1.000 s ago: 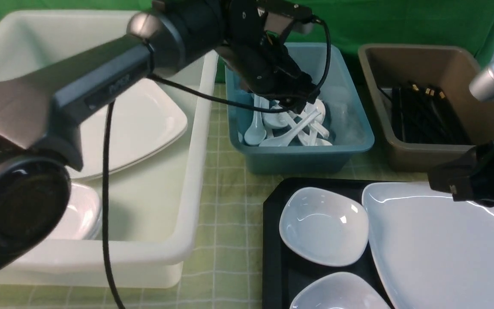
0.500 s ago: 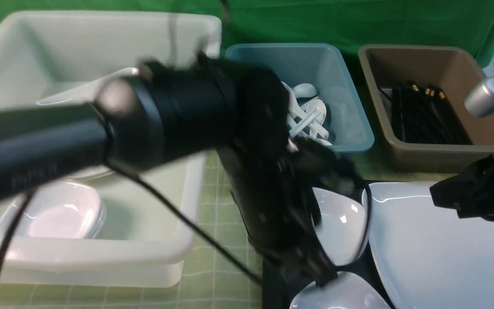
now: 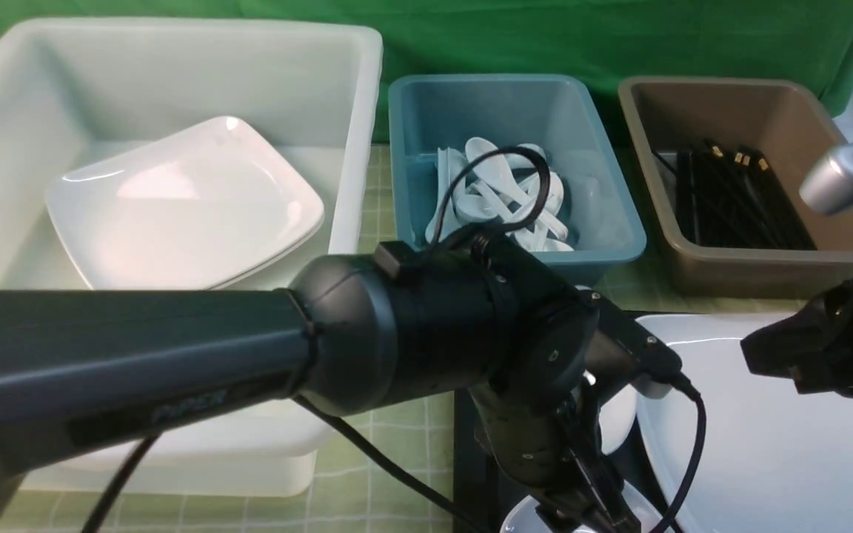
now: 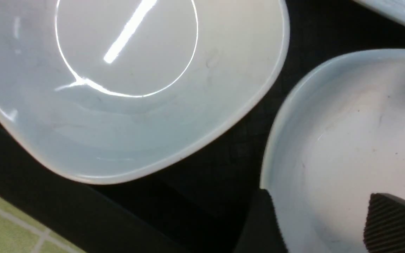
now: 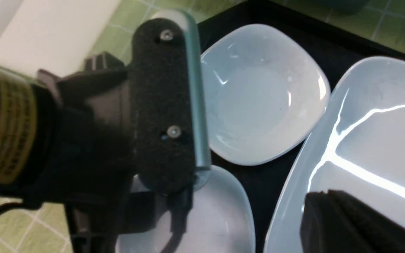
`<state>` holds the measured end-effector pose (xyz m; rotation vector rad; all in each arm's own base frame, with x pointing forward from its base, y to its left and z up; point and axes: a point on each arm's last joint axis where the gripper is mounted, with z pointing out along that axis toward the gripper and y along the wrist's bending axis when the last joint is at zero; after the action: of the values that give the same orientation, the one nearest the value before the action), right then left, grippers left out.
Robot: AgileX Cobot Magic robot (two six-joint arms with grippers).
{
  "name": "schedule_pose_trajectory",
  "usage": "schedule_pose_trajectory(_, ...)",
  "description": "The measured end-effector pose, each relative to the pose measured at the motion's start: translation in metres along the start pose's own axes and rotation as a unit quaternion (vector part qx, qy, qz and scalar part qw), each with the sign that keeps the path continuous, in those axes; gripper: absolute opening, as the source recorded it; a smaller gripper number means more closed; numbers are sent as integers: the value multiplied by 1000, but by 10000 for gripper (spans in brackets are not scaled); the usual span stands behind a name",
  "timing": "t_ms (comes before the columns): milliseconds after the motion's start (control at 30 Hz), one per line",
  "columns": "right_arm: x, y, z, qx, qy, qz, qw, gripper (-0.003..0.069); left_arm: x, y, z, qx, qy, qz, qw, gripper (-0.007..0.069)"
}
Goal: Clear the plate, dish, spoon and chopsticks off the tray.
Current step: Use the left arm to grab a small plate from the dinner plate
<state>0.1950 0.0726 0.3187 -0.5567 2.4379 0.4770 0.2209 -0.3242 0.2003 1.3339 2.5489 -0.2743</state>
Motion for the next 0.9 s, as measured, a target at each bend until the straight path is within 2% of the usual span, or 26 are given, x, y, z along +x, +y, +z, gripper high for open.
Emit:
schedule_pose_trajectory(167,2,8,-20,2,-38,-11,999,35,1,0,17,3,12,-6,1000,510)
schedule_pose_trajectory(400,10,22,-54,11,-105,-36,994,35,5,1,41,8,41,-12,999,508)
schedule_pose_trajectory(467,11,24,-58,12,-114,-39,993,35,5,0,41,9,42,-13,999,483)
schedule_pose_trajectory(500,12,25,-61,14,-120,-41,992,35,5,1,42,8,43,-12,999,444)
schedule_pose_trajectory(633,14,27,-66,16,-129,-45,990,35,5,0,41,12,47,-31,998,209)
schedule_pose_trajectory(700,14,27,-66,16,-129,-45,990,37,3,1,37,14,40,-34,999,167)
schedule_pose_trajectory(900,14,27,-66,16,-129,-45,990,45,1,0,25,14,28,-34,999,154)
